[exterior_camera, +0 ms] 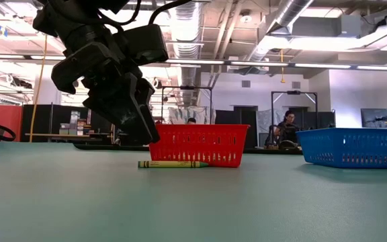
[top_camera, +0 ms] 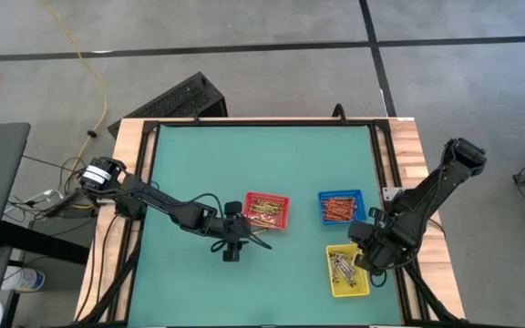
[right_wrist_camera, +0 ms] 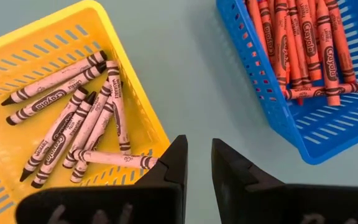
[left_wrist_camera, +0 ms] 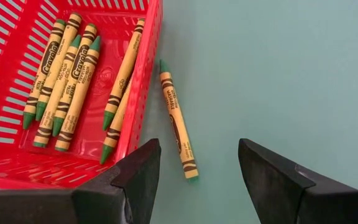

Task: Sort crayons
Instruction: Put the green crayon into the red basket

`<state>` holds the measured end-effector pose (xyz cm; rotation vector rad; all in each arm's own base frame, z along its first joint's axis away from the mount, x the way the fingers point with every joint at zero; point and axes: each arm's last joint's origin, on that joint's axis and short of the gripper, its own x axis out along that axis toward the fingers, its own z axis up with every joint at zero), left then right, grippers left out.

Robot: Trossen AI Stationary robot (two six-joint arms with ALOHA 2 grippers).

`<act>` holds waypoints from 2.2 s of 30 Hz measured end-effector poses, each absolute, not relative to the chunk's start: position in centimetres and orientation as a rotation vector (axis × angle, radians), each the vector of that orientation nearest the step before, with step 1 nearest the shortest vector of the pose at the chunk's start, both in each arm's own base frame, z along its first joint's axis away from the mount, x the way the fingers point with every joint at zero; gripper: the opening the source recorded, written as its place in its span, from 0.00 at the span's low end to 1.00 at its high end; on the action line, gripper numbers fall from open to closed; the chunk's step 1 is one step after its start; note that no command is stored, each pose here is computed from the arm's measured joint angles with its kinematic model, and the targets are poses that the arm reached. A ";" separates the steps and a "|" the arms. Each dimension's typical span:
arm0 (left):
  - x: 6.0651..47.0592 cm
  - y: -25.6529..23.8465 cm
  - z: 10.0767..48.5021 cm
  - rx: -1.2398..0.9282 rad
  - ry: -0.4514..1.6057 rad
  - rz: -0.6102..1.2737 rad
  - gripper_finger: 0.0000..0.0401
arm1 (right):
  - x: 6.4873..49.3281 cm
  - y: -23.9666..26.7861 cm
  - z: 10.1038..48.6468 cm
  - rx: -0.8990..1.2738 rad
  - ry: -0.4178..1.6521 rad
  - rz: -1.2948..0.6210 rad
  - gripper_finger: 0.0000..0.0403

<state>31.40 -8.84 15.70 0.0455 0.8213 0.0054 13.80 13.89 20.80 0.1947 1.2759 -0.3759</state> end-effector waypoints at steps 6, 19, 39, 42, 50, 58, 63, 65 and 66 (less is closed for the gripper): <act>31.4 -8.9 15.7 0.044 0.823 0.001 0.51 | 13.7 13.7 20.7 0.208 1.284 -0.421 0.16; 31.4 -8.9 15.7 0.070 0.824 -0.013 0.51 | 14.0 14.5 19.3 0.175 1.342 -0.457 0.16; 31.4 -8.9 15.7 0.054 0.821 -0.014 0.51 | 14.1 14.7 20.8 0.162 1.352 -0.458 0.16; 31.4 -8.9 15.7 0.053 0.821 -0.014 0.51 | 14.0 14.8 20.8 0.164 1.350 -0.455 0.16; 31.4 -8.9 15.7 0.053 0.821 -0.014 0.51 | 14.0 15.0 20.8 0.195 1.337 -0.466 0.16; 31.4 -8.9 15.7 0.057 0.821 -0.015 0.51 | 14.0 15.0 20.4 0.210 1.330 -0.458 0.16; 31.4 -8.9 15.7 0.057 0.821 -0.015 0.51 | 14.0 15.1 20.3 0.222 1.342 -0.447 0.16; 31.4 -8.9 15.7 0.057 0.821 -0.014 0.51 | 14.0 15.1 20.3 0.225 1.344 -0.445 0.16; 31.4 -8.9 15.7 0.057 0.821 -0.014 0.51 | 14.0 15.1 20.3 0.227 1.347 -0.444 0.16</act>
